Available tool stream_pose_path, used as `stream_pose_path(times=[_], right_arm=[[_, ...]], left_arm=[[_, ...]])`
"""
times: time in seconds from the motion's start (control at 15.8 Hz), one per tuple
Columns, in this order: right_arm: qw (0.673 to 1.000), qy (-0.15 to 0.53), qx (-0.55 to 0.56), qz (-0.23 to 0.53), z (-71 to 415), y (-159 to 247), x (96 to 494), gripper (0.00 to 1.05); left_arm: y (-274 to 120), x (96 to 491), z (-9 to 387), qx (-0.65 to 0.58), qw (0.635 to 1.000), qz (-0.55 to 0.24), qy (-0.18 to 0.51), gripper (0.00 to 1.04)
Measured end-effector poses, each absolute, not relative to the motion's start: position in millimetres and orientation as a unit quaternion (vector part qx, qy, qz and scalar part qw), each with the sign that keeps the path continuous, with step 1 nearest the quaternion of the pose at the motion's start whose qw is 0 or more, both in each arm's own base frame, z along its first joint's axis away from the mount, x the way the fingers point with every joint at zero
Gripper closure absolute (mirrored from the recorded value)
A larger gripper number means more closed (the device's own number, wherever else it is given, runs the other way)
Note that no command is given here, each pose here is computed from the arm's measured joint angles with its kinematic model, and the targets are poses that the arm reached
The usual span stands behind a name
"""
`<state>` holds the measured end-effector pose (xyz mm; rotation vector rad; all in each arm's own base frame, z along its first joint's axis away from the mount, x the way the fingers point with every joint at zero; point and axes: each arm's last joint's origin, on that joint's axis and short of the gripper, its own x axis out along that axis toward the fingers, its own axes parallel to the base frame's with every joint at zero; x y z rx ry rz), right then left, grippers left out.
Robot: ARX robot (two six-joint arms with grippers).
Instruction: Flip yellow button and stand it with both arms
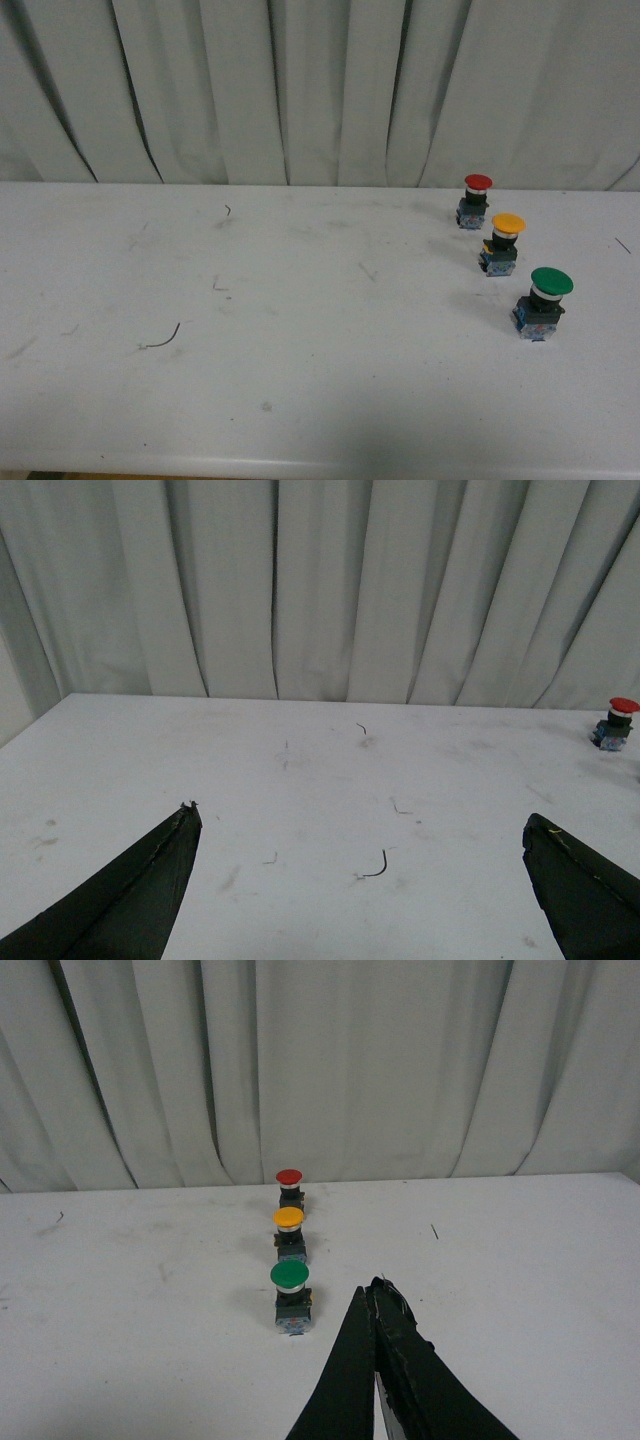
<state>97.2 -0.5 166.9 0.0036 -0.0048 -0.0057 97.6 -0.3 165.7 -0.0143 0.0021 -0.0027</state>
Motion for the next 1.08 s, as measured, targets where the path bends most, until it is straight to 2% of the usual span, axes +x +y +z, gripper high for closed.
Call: stream_pose_path(times=[0.13, 0.19, 0.25, 0.32, 1.08], right_arm=[[1.000, -0.002, 0.001, -0.003, 166.9, -0.5, 97.2, 0.75], [1.000, -0.002, 0.001, -0.003, 166.9, -0.5, 97.2, 0.37], [1.000, -0.002, 0.001, -0.003, 166.9, -0.5, 97.2, 0.05], [1.000, -0.002, 0.001, -0.003, 166.9, -0.5, 97.2, 0.08], [1.000, -0.002, 0.001, -0.003, 166.9, -0.5, 97.2, 0.06]], left_arm=[[-0.3, 97.6, 165.7, -0.007, 1.000, -0.001, 0.001, 0.07], [-0.3, 97.6, 165.7, -0.007, 1.000, -0.001, 0.001, 0.07], [-0.3, 97.6, 165.7, -0.007, 1.000, -0.001, 0.001, 0.07], [-0.3, 97.6, 165.7, -0.007, 1.000, -0.001, 0.001, 0.07], [-0.3, 97.6, 165.7, -0.007, 1.000, -0.001, 0.001, 0.07]])
